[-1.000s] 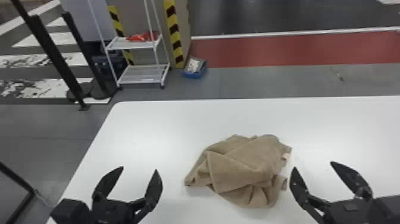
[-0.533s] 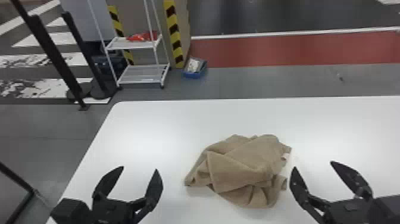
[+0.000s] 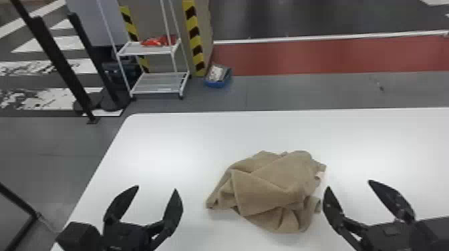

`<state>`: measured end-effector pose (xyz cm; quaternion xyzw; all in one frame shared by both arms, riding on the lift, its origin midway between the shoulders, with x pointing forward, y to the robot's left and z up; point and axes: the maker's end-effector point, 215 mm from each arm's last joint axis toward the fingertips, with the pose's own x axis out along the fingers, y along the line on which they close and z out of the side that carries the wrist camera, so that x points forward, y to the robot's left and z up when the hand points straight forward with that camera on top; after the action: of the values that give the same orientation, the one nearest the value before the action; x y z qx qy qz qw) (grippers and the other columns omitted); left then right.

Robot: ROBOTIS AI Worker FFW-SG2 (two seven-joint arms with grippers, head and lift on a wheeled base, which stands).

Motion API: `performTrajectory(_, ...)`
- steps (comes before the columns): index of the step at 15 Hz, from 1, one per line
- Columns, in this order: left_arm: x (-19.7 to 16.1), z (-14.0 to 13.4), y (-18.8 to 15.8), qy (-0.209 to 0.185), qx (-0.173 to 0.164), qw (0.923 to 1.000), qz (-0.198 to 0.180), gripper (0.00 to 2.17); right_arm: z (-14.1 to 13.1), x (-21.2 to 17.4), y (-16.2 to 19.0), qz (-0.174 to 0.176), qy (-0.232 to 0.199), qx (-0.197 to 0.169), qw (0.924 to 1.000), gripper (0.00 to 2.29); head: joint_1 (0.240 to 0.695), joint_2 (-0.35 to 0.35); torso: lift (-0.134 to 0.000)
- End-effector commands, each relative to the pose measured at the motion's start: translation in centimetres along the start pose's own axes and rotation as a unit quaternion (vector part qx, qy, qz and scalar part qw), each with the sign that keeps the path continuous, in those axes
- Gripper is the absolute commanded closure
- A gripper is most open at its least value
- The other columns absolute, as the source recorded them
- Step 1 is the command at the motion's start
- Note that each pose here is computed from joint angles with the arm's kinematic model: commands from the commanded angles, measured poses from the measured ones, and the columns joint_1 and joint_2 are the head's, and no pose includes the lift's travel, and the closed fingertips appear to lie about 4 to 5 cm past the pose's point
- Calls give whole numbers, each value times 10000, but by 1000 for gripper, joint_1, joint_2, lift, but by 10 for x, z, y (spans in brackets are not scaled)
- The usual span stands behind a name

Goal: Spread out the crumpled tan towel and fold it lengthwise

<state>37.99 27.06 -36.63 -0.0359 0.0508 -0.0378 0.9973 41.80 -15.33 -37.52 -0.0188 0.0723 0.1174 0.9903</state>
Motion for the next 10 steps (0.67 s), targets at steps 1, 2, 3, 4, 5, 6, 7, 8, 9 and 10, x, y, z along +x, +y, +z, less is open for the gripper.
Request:
performTrajectory(1, 0, -1, -1, -2, -48, 10000, 23, 12, 1, 3, 6, 59, -2, -12, 10000, 171, 695, 165, -124)
performTrajectory(2, 0, -1, -2, -2, -52, 10000, 17, 12, 0, 6, 10, 94, 10, -5, 10000, 171, 695, 167, -124)
performTrajectory(3, 0, -1, -2, -2, -52, 10000, 17, 12, -3, 8, 12, 111, 65, -22, 9999, 171, 695, 169, -124)
performTrajectory(4, 1, 0, -2, -10, -51, 10000, 17, 12, -9, 12, 15, 135, 163, -18, 9998, 171, 695, 175, -124)
performTrajectory(5, 1, 0, -2, -10, -51, 10000, 17, 12, -13, 14, 17, 158, 207, -15, 9997, 171, 695, 178, -124)
performTrajectory(6, 1, -1, -2, -2, -54, 10000, 18, 12, -16, 17, 21, 197, 237, -26, 9995, 174, 695, 181, -124)
performTrajectory(7, 1, -2, -1, -3, -55, 10000, 19, 12, -21, 19, 24, 224, 279, -68, 9993, 171, 695, 187, -124)
performTrajectory(8, 1, -3, -1, 12, -58, 10000, 22, 12, -26, 21, 27, 255, 318, -90, 9991, 174, 695, 187, -124)
performTrajectory(9, 1, -5, 0, 27, -57, 10000, 30, 12, -32, 24, 28, 269, 372, -88, 9989, 174, 695, 195, -124)
performTrajectory(10, 1, -6, 0, 34, -60, 10000, 32, 12, -37, 27, 28, 281, 410, -88, 9987, 188, 695, 199, -124)
